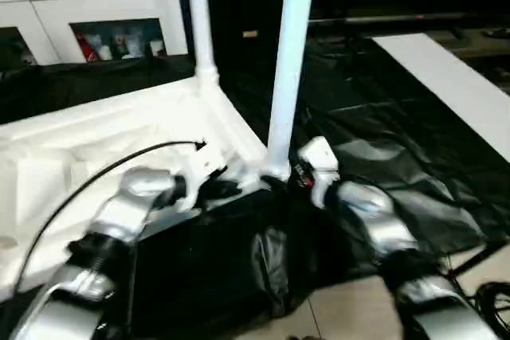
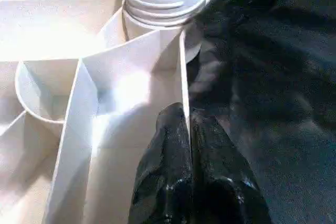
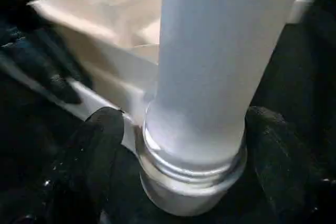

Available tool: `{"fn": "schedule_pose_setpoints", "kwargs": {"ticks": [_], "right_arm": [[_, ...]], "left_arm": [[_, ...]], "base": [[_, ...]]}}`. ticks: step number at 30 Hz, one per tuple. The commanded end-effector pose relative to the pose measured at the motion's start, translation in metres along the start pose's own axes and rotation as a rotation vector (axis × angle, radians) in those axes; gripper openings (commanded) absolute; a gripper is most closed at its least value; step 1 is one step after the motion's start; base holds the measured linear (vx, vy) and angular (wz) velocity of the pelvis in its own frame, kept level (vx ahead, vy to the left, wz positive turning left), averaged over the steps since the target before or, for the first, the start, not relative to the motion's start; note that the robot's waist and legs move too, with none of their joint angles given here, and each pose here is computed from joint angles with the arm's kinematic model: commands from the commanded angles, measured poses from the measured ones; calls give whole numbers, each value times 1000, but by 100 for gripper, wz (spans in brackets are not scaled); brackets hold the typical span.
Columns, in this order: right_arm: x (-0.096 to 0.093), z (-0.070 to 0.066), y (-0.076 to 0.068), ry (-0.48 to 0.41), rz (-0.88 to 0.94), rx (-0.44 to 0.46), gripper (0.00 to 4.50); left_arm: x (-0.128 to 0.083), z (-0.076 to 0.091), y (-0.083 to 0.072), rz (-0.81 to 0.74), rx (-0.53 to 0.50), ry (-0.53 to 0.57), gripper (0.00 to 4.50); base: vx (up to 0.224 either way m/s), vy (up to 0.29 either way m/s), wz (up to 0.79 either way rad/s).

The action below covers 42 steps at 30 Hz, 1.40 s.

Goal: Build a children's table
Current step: Rotate leg to tighten

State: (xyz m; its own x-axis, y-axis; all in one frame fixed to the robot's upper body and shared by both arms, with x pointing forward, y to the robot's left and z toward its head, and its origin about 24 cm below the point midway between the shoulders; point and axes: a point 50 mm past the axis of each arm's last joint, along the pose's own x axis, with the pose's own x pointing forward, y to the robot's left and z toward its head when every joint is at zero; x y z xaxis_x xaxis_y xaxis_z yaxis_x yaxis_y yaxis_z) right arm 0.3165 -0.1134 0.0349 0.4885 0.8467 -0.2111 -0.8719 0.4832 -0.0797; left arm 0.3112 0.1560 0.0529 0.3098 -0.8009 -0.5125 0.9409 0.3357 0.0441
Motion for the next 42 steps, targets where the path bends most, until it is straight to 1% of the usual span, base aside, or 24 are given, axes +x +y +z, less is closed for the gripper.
{"fn": "schedule_pose_setpoints", "kwargs": {"ticks": [1,4,10,17,19,21,22,24,25,26,29,32,36,37,40,41,42], "right_arm": [[2,-2,13,30,153,-1,376],[-4,-4,12,65,205,-7,376],[-5,-4,12,86,244,-26,376],[-5,-3,12,82,263,-7,376],[-5,-4,12,80,269,10,349],[-5,-4,12,78,268,13,342],[-5,-4,12,78,267,15,325],[-5,-4,12,77,264,18,325],[-5,-4,11,77,263,18,310],[-5,-4,11,78,262,18,310],[-5,-4,10,76,261,27,281],[-5,-4,10,77,261,30,271],[-5,-6,10,83,255,33,269],[-4,-7,9,86,232,35,269],[4,-10,4,86,87,47,268],[4,-11,4,85,83,48,268],[9,-13,3,94,-3,66,268]], "left_arm": [[6,-1,-9,-78,16,7,0],[1,0,-12,-116,15,4,0],[-2,0,-15,-157,12,2,0],[-1,1,-15,-155,14,5,0],[-2,1,-15,-150,13,8,0],[-2,1,-15,-149,13,8,0],[-2,1,-15,-148,12,9,0],[-3,0,-15,-147,11,10,0],[-3,0,-15,-146,11,11,0],[-3,0,-15,-146,11,11,0],[-3,-1,-15,-143,10,11,0],[-3,-1,-14,-140,10,11,0],[-2,-1,-14,-134,12,11,0],[-1,-1,-13,-122,11,12,0],[4,-1,-8,-48,1,26,0],[4,-1,-8,-45,1,27,0],[9,-2,-5,2,-9,36,0]], "base": [[0,0,0],[0,0,0],[0,0,0],[0,0,0],[0,0,0],[0,0,0],[0,0,0],[0,0,0],[0,0,0],[0,0,0],[0,0,0],[0,0,0],[0,0,0],[0,0,0],[0,0,0],[0,0,0],[0,0,0]]}}
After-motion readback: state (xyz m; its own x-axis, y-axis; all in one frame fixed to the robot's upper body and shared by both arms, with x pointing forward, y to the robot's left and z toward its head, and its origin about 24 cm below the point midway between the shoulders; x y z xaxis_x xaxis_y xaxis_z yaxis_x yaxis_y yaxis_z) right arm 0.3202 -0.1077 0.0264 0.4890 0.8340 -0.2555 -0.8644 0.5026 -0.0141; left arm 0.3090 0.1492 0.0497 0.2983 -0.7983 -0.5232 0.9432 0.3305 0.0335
